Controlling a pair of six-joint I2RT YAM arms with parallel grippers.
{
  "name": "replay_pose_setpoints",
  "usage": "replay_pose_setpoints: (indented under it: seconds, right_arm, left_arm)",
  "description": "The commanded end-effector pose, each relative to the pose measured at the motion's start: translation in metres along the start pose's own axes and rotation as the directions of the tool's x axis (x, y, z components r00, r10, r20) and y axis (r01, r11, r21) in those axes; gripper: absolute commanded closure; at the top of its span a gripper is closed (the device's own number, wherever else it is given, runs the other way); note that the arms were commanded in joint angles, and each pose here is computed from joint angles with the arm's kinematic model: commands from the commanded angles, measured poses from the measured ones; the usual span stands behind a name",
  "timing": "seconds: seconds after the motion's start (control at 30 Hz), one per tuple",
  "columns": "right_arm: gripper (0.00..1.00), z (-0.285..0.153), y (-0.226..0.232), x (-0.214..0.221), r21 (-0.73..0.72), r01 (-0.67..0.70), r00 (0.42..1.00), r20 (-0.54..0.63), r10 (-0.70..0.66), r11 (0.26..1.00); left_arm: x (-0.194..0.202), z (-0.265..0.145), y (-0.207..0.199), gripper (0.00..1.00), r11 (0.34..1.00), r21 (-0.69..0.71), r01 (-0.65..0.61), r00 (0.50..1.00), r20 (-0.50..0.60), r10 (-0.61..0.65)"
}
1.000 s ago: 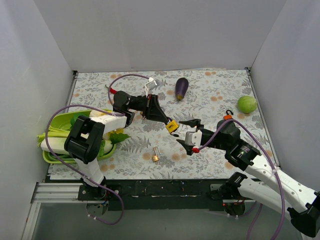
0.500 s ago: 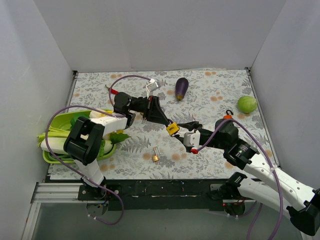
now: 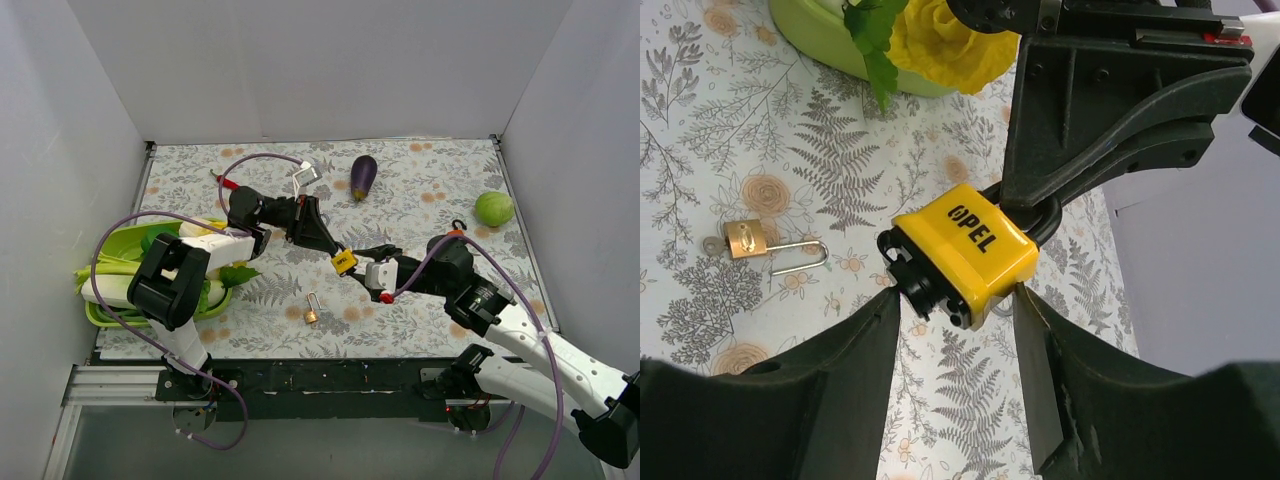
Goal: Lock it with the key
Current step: Adjust the lock, then place the lock at the center of the board.
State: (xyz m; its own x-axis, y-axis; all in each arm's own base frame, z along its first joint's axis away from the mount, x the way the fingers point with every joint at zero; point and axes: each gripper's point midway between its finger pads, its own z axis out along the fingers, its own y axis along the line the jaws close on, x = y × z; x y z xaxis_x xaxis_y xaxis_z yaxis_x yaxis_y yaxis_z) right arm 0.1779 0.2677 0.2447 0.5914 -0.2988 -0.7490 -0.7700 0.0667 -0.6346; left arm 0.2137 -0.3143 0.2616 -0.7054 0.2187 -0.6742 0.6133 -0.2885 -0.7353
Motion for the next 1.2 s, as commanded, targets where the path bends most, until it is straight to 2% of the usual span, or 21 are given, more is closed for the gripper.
replay_pose_setpoints:
  seconds: [0.0, 0.07, 0.23, 0.37, 0.47, 0.57, 0.6, 0.63, 0.67, 0.7, 0.77, 0.83, 0.87, 0.9, 0.93, 0.97, 1.0, 1.07, 1.17]
  right_arm:
    - [0.46, 0.003, -0.012, -0.024, 0.005, -0.037, 0.997, 0.065, 0.037, 0.999]
    - [0.49, 0.004, -0.013, -0.024, 0.006, -0.042, 0.997, 0.064, 0.042, 0.999]
    - [0.65, 0.006, -0.014, -0.021, 0.012, -0.069, 0.996, 0.057, 0.068, 0.998]
    - [0.70, 0.008, -0.018, -0.023, 0.032, -0.125, 0.990, 0.065, 0.123, 0.992]
    - [0.70, 0.010, -0.019, -0.023, 0.039, -0.165, 0.985, 0.067, 0.162, 0.986]
    - [0.55, 0.007, -0.017, -0.020, 0.029, -0.191, 0.981, 0.037, 0.190, 0.981]
    - [0.36, 0.006, -0.018, -0.020, 0.035, -0.204, 0.979, 0.027, 0.203, 0.978]
    - [0.29, 0.002, -0.009, -0.007, 0.025, -0.251, 0.967, -0.040, 0.251, 0.968]
    - [0.21, -0.001, -0.009, -0.008, 0.029, -0.280, 0.958, -0.059, 0.281, 0.960]
    - [0.18, -0.004, -0.006, -0.002, 0.031, -0.309, 0.946, -0.094, 0.311, 0.950]
    - [0.15, -0.012, -0.001, 0.012, 0.063, -0.368, 0.912, -0.172, 0.373, 0.928]
    - [0.13, -0.017, -0.009, 0.013, 0.117, -0.420, 0.880, -0.191, 0.435, 0.900]
    - [0.13, -0.018, -0.005, 0.018, 0.116, -0.455, 0.854, -0.225, 0.469, 0.883]
    - [0.13, -0.019, -0.013, 0.010, 0.133, -0.485, 0.838, -0.212, 0.503, 0.864]
    - [0.13, -0.020, -0.016, 0.012, 0.151, -0.504, 0.819, -0.226, 0.527, 0.850]
    - [0.13, -0.020, -0.018, 0.012, 0.164, -0.526, 0.801, -0.234, 0.551, 0.835]
    - [0.13, -0.020, -0.018, 0.016, 0.173, -0.551, 0.775, -0.257, 0.577, 0.817]
    - [0.12, -0.021, -0.028, 0.011, 0.195, -0.593, 0.746, -0.231, 0.625, 0.781]
    - [0.12, -0.022, -0.035, 0.004, 0.192, -0.635, 0.722, -0.197, 0.663, 0.748]
  left_arm:
    - [-0.009, 0.007, -0.072, 1.00, 0.976, 0.085, 0.201, 0.979, 0.008, -0.203]
    - [-0.008, 0.008, -0.073, 1.00, 0.976, 0.086, 0.200, 0.979, 0.004, -0.202]
    - [-0.006, 0.008, -0.074, 1.00, 0.976, 0.084, 0.201, 0.980, -0.002, -0.201]
    - [-0.004, 0.009, -0.074, 1.00, 0.974, 0.085, 0.210, 0.978, 0.004, -0.211]
    - [-0.004, 0.009, -0.072, 1.00, 0.971, 0.085, 0.223, 0.974, 0.007, -0.224]
    - [-0.007, 0.005, -0.070, 1.00, 0.976, 0.074, 0.207, 0.978, 0.008, -0.208]
    - [-0.010, 0.001, -0.066, 1.00, 0.977, 0.062, 0.205, 0.978, 0.019, -0.206]
    - [-0.012, -0.002, -0.066, 1.00, 0.978, 0.055, 0.200, 0.979, 0.032, -0.202]
    - [-0.013, -0.005, -0.062, 1.00, 0.976, 0.045, 0.212, 0.976, 0.045, -0.214]
    - [-0.016, -0.010, -0.059, 1.00, 0.975, 0.035, 0.218, 0.974, 0.062, -0.220]
    - [-0.014, -0.011, -0.054, 1.00, 0.971, 0.019, 0.238, 0.969, 0.066, -0.239]
    - [-0.014, -0.011, -0.050, 1.00, 0.973, 0.006, 0.230, 0.970, 0.074, -0.230]
    - [-0.017, -0.010, -0.046, 1.00, 0.936, -0.020, 0.351, 0.933, 0.089, -0.348]
    - [-0.026, -0.010, -0.039, 1.00, 0.983, -0.066, 0.170, 0.982, 0.098, -0.163]
    - [-0.045, -0.009, -0.024, 1.00, 0.978, -0.154, 0.144, 0.978, 0.172, -0.117]
    - [-0.030, -0.010, -0.006, 1.00, 0.896, -0.268, 0.355, 0.932, 0.182, -0.315]
    - [-0.043, -0.002, -0.009, 1.00, 0.928, -0.321, 0.191, 0.980, 0.123, -0.159]
    - [-0.040, -0.004, -0.012, 1.00, 0.907, -0.323, 0.270, 0.962, 0.132, -0.240]
    - [-0.044, -0.009, -0.014, 1.00, 0.882, -0.365, 0.300, 0.948, 0.217, -0.232]
